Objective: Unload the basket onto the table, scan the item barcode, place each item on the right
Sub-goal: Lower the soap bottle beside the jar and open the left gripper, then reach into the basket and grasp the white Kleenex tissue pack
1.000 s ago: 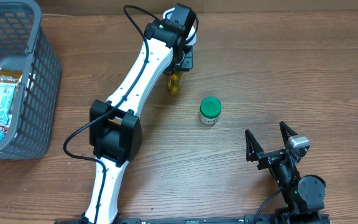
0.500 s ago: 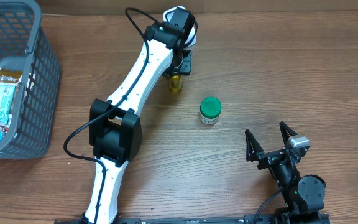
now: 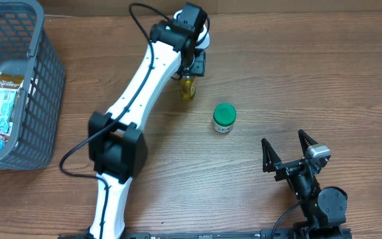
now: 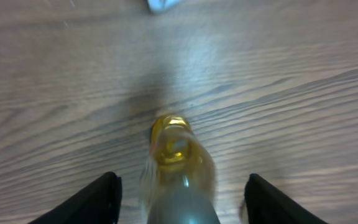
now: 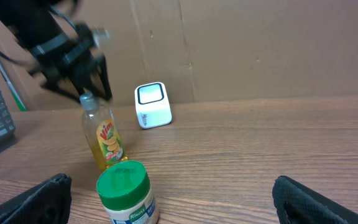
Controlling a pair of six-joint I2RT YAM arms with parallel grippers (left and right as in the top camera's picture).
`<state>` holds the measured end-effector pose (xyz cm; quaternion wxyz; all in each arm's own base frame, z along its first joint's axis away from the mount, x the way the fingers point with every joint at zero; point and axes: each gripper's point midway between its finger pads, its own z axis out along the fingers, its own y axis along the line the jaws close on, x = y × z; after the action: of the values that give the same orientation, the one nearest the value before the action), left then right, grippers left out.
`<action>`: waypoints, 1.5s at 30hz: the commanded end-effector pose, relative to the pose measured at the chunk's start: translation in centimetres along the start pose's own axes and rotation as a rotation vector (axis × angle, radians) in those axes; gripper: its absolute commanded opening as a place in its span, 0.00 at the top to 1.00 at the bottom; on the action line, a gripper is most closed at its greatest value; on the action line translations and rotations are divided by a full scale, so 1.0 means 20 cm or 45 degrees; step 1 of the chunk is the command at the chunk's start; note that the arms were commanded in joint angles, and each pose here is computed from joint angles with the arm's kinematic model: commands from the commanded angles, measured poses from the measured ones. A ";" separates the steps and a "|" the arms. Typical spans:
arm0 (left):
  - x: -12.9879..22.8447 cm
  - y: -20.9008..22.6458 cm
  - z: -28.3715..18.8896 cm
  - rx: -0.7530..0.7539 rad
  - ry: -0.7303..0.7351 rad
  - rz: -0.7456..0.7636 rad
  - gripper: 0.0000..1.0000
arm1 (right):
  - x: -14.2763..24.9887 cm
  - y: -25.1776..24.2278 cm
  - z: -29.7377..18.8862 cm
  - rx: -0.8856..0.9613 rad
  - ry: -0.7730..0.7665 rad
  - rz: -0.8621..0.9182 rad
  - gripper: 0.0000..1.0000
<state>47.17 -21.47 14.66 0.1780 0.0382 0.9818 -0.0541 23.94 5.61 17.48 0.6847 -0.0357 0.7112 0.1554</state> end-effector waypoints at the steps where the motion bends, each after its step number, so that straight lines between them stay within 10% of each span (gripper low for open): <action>1: -0.11 0.01 -0.39 0.064 -0.200 0.038 0.32 | 0.01 -0.01 0.00 0.016 -0.004 0.005 0.00; 6: -0.15 0.14 -0.71 0.023 -0.357 0.005 0.36 | 0.01 -0.01 0.00 0.016 -0.004 0.005 0.00; 17: -0.06 0.86 -1.13 -0.237 -0.467 -0.327 0.95 | 0.01 -0.01 0.00 0.016 -0.004 0.005 0.00; 31: 0.34 1.87 -1.37 -0.585 -0.426 -0.950 0.96 | 0.01 -0.01 0.00 0.016 -0.004 0.005 0.00; 39: 0.50 2.16 -1.41 -0.724 -0.390 -1.066 0.78 | 0.01 -0.01 0.00 0.016 -0.004 0.005 0.00; 45: 0.52 2.29 -1.31 -0.746 -0.290 -0.950 0.23 | 0.01 -0.01 0.00 0.016 -0.004 0.005 0.00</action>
<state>32.12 26.44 33.20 0.2878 -0.4137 0.8513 0.1460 23.94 5.62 17.48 0.6846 -0.0357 0.7112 0.1556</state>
